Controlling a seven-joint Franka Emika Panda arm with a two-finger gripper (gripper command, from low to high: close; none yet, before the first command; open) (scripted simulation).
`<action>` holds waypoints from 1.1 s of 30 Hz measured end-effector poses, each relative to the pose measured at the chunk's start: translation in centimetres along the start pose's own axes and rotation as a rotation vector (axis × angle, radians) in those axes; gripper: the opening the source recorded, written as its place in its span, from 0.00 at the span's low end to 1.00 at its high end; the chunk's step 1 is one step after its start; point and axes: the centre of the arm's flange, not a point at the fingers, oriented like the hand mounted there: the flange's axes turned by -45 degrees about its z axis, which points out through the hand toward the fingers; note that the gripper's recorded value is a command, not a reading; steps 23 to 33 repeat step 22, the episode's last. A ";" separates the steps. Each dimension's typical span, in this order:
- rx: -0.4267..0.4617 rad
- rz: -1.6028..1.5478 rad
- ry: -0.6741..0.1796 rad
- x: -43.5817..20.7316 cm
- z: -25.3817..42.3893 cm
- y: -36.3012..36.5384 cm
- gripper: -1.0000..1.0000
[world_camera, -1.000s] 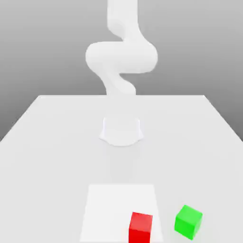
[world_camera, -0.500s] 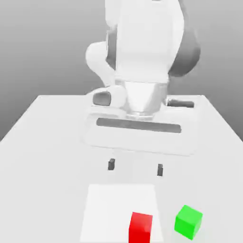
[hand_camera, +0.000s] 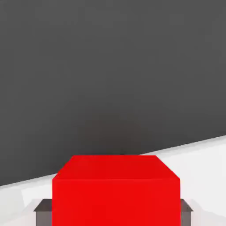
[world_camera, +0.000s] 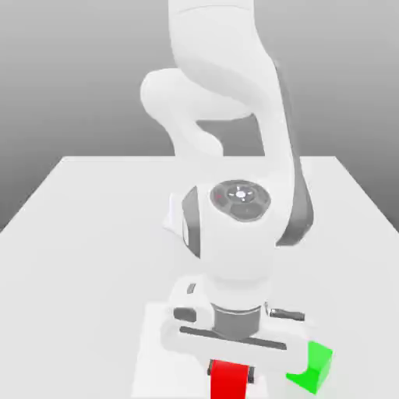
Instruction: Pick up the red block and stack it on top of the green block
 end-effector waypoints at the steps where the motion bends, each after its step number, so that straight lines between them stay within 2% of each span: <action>1: 0.000 0.000 0.000 0.0 0.4 0.0 0.00; 7: 0.001 0.002 -0.001 -0.1 -5.7 -0.4 0.00; 13: 0.004 0.037 -0.003 -4.6 -9.2 -9.3 0.00; 18: -0.002 0.046 0.001 -5.8 -5.3 -11.3 0.00; 19: -0.001 0.045 0.000 -5.9 -4.1 -11.3 1.00; 33: -0.001 0.045 0.000 -5.9 -4.1 -11.3 1.00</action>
